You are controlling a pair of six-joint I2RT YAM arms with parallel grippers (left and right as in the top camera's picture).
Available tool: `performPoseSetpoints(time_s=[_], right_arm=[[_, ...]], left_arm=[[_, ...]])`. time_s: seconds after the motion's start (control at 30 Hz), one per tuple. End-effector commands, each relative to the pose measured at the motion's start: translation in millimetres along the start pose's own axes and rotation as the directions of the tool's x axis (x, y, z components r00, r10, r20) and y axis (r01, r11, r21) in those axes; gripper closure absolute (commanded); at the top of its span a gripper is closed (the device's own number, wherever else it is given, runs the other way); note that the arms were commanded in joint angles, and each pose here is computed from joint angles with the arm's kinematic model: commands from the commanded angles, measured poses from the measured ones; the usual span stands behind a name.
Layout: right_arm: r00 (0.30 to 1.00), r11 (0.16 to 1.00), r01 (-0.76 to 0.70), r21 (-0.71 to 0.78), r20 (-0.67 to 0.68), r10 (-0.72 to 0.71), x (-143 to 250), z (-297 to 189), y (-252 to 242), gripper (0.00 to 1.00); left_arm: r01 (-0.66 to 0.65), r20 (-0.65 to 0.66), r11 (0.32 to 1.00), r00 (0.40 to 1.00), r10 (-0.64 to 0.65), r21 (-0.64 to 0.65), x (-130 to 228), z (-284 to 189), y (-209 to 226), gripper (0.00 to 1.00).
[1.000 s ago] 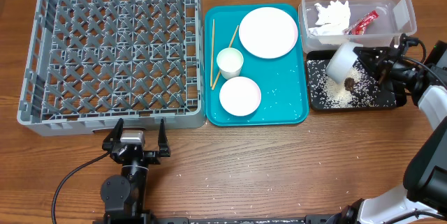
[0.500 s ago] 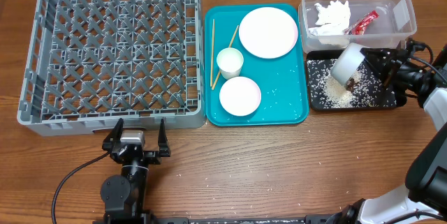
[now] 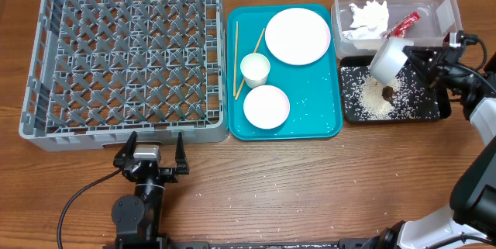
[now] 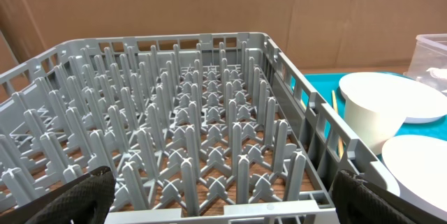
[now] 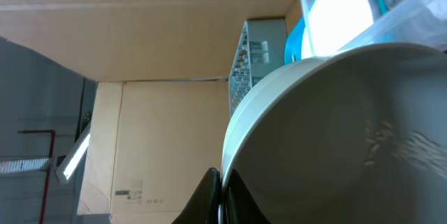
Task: Sort waste into correct bins and load items into the dishwasher
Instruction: 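Tip the bowl over the black tray to dump rice and scraps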
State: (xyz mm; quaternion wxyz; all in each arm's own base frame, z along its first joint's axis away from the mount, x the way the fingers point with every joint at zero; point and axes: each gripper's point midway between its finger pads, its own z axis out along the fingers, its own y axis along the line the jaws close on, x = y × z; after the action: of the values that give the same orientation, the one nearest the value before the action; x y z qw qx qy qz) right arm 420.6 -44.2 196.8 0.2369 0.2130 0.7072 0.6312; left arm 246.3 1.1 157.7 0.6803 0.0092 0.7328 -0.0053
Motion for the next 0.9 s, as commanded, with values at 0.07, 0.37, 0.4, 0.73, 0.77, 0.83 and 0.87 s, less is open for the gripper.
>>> performPoseSetpoints(time_s=[0.07,0.37,0.4,0.73,0.77,0.83,0.87], right_arm=[[1.0,1.0,-0.014,-0.021,-0.02,0.014,2.4,-0.3,7.4,0.96],[1.0,1.0,-0.009,-0.024,-0.022,0.008,1.9,1.6,10.6,0.96],[1.0,1.0,-0.018,-0.024,-0.024,0.018,2.5,1.6,10.2,0.96],[1.0,1.0,0.019,-0.008,0.0,-0.019,-2.3,6.7,9.7,0.96],[1.0,1.0,-0.014,-0.005,-0.001,0.014,-1.7,5.9,8.2,0.96],[1.0,1.0,-0.007,-0.022,-0.023,0.007,1.8,5.9,11.8,0.96],[0.999,0.999,-0.007,-0.034,-0.049,0.006,6.6,8.7,14.2,0.96]], left_arm=[[-0.012,0.003,1.0,1.0,0.012,-0.011,0.4,-0.3,2.3,0.0],[-0.012,0.003,1.0,1.0,0.012,-0.011,0.4,-0.3,2.3,0.0],[-0.012,0.003,1.0,1.0,0.012,-0.011,0.4,-0.3,2.3,0.0],[-0.012,0.003,1.0,1.0,0.012,-0.011,0.4,-0.3,2.3,0.0],[-0.012,0.003,1.0,1.0,0.012,-0.011,0.4,-0.3,2.3,0.0],[-0.012,0.003,1.0,1.0,0.012,-0.011,0.4,-0.3,2.3,0.0],[-0.012,0.003,1.0,1.0,0.012,-0.011,0.4,-0.3,2.3,0.0]])
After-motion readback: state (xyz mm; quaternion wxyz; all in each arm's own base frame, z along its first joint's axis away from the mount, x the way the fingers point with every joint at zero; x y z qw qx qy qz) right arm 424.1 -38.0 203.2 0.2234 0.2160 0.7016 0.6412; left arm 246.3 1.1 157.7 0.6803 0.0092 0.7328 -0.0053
